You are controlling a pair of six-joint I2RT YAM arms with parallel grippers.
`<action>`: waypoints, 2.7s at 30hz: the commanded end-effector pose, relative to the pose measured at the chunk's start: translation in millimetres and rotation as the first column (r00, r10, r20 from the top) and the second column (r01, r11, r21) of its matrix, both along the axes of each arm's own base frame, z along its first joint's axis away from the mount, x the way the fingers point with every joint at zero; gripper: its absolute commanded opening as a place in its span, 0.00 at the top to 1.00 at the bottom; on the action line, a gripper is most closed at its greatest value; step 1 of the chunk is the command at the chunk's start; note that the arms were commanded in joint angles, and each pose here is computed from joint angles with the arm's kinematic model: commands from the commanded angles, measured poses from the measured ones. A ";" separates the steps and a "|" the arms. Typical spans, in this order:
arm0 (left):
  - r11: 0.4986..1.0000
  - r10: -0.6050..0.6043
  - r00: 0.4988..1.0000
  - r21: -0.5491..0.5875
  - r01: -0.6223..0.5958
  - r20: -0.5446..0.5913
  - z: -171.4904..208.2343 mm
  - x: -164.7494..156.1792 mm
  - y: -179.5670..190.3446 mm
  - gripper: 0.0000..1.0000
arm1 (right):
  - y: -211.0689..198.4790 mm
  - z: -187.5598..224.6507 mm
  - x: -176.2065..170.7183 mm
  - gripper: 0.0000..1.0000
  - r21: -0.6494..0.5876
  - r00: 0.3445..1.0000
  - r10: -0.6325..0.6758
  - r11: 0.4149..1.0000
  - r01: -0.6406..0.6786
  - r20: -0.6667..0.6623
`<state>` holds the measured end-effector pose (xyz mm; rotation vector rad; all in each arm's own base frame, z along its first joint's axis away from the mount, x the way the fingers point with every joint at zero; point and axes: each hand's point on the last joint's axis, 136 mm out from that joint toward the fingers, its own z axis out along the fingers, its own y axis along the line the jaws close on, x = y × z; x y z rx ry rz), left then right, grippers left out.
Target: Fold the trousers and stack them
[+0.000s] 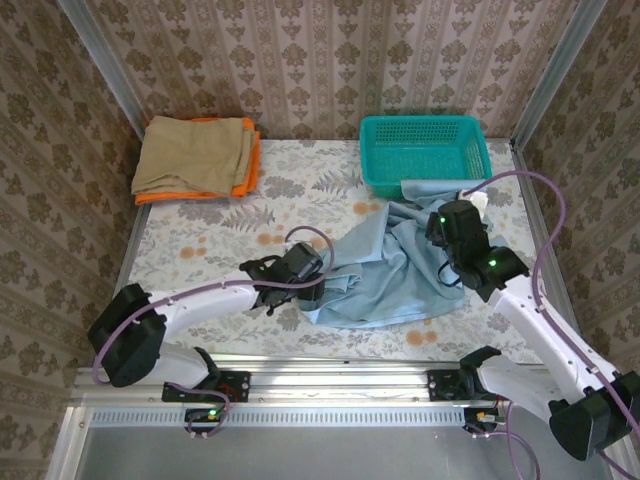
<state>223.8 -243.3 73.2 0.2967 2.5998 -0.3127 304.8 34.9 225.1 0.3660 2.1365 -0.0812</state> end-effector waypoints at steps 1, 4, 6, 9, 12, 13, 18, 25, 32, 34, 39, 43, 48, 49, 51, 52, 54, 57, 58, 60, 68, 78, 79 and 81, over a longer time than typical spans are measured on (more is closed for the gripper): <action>0.989 0.039 0.999 -0.145 -0.042 -0.028 2.7 7.2 -15.5 0.31 | 13.4 -10.4 -0.5 0.33 0.041 1.000 0.025 0.999 -0.025 0.000; 0.978 0.026 0.999 -0.204 -0.033 -0.040 0.5 11.7 -25.8 0.54 | 14.6 -17.8 -3.7 0.33 0.051 1.000 0.030 0.998 -0.029 -0.005; 0.968 0.014 0.999 -0.251 -0.025 -0.045 1.2 11.9 -32.7 0.75 | 16.1 -17.1 -3.9 0.33 0.054 0.999 0.038 0.998 -0.038 -0.004; 0.966 0.010 1.000 -0.256 -0.017 -0.025 8.5 12.3 -29.2 1.00 | 17.2 -15.2 -3.3 0.34 0.045 0.999 0.046 0.998 -0.046 -0.007; 0.979 0.039 0.998 -0.201 -0.030 0.040 29.8 19.1 -5.6 1.00 | 20.0 -14.4 -1.7 0.34 0.048 0.998 0.056 0.997 -0.056 -0.004; 0.984 0.056 0.996 -0.173 -0.043 0.073 42.4 23.9 7.6 1.00 | 21.1 -15.5 -1.2 0.34 0.049 0.998 0.059 0.997 -0.059 -0.006; 0.977 0.187 0.957 -0.141 -0.158 0.220 115.8 53.8 84.6 1.00 | 28.9 -25.2 1.6 0.35 0.060 0.997 0.079 0.995 -0.078 -0.025; 0.941 0.335 0.899 -0.148 -0.304 0.283 157.1 112.7 159.6 1.00 | 42.4 -33.5 2.7 0.34 0.116 0.993 0.114 0.987 -0.110 -0.027; 0.851 0.524 0.837 -0.054 -0.523 0.159 120.5 171.2 238.0 0.44 | 54.4 -34.7 -3.8 0.33 0.166 0.987 0.156 0.975 -0.148 -0.035; 0.826 0.563 0.816 -0.045 -0.562 0.132 118.8 176.6 255.1 0.37 | 54.1 -34.9 -6.9 0.33 0.169 0.986 0.162 0.974 -0.153 -0.037; 0.824 0.566 0.803 -0.125 -0.552 0.186 155.0 155.9 243.8 0.00 | 46.9 -39.2 -12.9 0.32 0.136 0.987 0.153 0.980 -0.145 -0.056; 0.901 0.425 0.897 -0.160 -0.404 0.126 125.9 104.2 170.9 0.00 | 47.7 -47.1 -12.4 0.31 0.131 0.985 0.156 0.981 -0.145 -0.073; 0.897 0.390 0.921 -0.216 -0.386 -0.028 47.4 18.4 119.3 0.04 | 59.1 -58.4 -8.7 0.31 0.167 0.977 0.188 0.971 -0.170 -0.096; 0.887 0.385 0.921 -0.253 -0.387 -0.059 32.1 6.2 109.8 0.05 | 62.1 -60.0 -7.0 0.31 0.175 0.976 0.196 0.969 -0.177 -0.099; 0.873 0.383 0.919 -0.288 -0.393 -0.095 9.0 -6.7 98.2 0.06 | 67.0 -62.9 -3.8 0.31 0.181 0.972 0.207 0.966 -0.185 -0.109; 0.872 0.381 0.919 -0.290 -0.394 -0.101 0.8 -9.2 95.7 0.06 | 69.6 -63.1 -1.9 0.32 0.186 0.971 0.211 0.964 -0.189 -0.110; 0.870 0.388 0.915 -0.283 -0.404 -0.111 -12.9 -7.5 94.4 0.06 | 75.1 -65.5 1.8 0.31 0.198 0.967 0.224 0.960 -0.198 -0.121; 0.851 0.450 0.887 -0.254 -0.460 -0.099 -25.3 3.1 108.4 0.05 | 81.6 -69.7 3.7 0.31 0.216 0.959 0.244 0.953 -0.211 -0.144; 0.830 0.489 0.867 -0.253 -0.497 -0.099 -29.5 7.2 118.1 0.04 | 82.4 -71.8 3.2 0.31 0.219 0.956 0.248 0.953 -0.211 -0.157; 0.776 0.575 0.810 -0.238 -0.584 -0.113 -38.3 10.0 142.9 0.03 | 81.1 -73.7 2.4 0.31 0.224 0.954 0.247 0.952 -0.206 -0.172; 0.543 0.793 0.586 -0.241 -0.804 -0.166 -43.2 -2.4 220.7 0.05 | 43.3 -71.2 -5.4 0.28 0.289 0.964 0.150 0.954 -0.083 -0.219; 0.654 0.728 0.686 -0.299 -0.695 -0.003 35.9 40.4 222.8 0.17 | 4.3 -73.9 -31.7 0.24 0.332 0.953 0.078 0.943 0.025 -0.294; 0.697 0.682 0.732 -0.300 -0.651 -0.004 41.1 46.1 205.1 0.17 | 11.9 -79.0 -34.0 0.27 0.370 0.946 0.108 0.929 0.013 -0.305; 0.795 0.565 0.825 -0.281 -0.537 0.021 49.7 53.3 164.8 0.16 | 33.0 -92.1 -38.0 0.35 0.456 0.932 0.181 0.890 -0.020 -0.314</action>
